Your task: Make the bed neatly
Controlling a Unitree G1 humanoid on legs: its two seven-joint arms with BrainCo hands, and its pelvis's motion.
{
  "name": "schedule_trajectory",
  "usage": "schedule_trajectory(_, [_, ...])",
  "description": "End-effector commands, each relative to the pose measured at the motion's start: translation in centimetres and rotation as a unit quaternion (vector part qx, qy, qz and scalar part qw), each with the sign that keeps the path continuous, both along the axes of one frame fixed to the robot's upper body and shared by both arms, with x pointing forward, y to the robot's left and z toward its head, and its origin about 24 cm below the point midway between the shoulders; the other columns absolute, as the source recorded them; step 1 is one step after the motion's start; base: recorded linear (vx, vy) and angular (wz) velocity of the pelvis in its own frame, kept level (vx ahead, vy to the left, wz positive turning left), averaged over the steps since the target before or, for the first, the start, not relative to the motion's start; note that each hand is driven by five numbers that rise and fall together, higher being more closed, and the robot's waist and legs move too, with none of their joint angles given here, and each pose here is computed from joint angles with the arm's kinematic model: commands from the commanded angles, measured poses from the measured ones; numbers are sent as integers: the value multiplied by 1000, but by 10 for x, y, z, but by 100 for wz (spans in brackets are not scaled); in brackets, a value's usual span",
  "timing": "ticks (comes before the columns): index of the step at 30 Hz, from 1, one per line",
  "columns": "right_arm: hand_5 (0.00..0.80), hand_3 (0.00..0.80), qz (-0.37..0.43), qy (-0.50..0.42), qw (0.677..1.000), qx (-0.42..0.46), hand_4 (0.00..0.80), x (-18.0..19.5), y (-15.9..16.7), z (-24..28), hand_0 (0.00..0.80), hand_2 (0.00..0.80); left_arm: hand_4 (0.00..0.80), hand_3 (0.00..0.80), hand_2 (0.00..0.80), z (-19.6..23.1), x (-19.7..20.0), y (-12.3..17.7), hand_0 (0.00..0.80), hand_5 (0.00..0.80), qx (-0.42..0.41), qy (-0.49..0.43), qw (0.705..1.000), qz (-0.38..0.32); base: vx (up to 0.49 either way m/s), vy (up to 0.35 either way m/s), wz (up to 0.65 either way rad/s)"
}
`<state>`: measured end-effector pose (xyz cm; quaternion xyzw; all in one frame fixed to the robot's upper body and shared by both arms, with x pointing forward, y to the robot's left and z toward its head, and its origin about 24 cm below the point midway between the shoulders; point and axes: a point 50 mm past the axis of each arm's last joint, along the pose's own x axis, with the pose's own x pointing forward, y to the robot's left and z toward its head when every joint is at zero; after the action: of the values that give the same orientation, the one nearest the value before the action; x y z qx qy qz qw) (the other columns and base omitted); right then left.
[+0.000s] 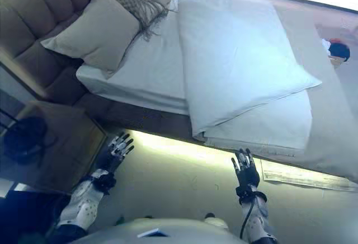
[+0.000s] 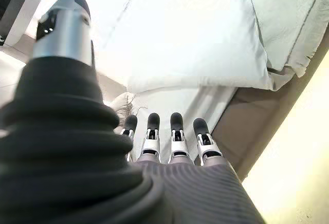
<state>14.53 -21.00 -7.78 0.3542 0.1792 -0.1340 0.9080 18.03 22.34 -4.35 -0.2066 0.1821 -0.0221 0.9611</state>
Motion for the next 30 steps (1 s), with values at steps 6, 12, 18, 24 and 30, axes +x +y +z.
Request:
schedule_trajectory(6, [0,0,6,-57,998,-17,0,18,-6,19,0,0,0,0,0,15,16,1,0,0,21,-50,999,-2,5,-1,0])
schedule_trajectory(12, [0,0,22,-50,998,-24,0,16,-8,19,0,0,0,0,0,18,12,1,0,0,10,-65,998,4,0,0,0])
schedule_trajectory(18, [0,0,31,-62,997,-29,0,24,-16,25,0,0,0,0,0,17,7,-1,0,0,2,-66,998,12,-10,117,-10])
schedule_trajectory(24, [0,0,26,-54,998,-19,0,14,-14,22,0,0,0,0,0,18,7,-5,0,0,-4,-58,998,6,53,208,-12])
schedule_trajectory(30, [0,0,-16,-59,998,-9,0,11,-13,22,0,0,0,0,0,15,15,-10,0,0,27,-48,998,-25,37,305,6])
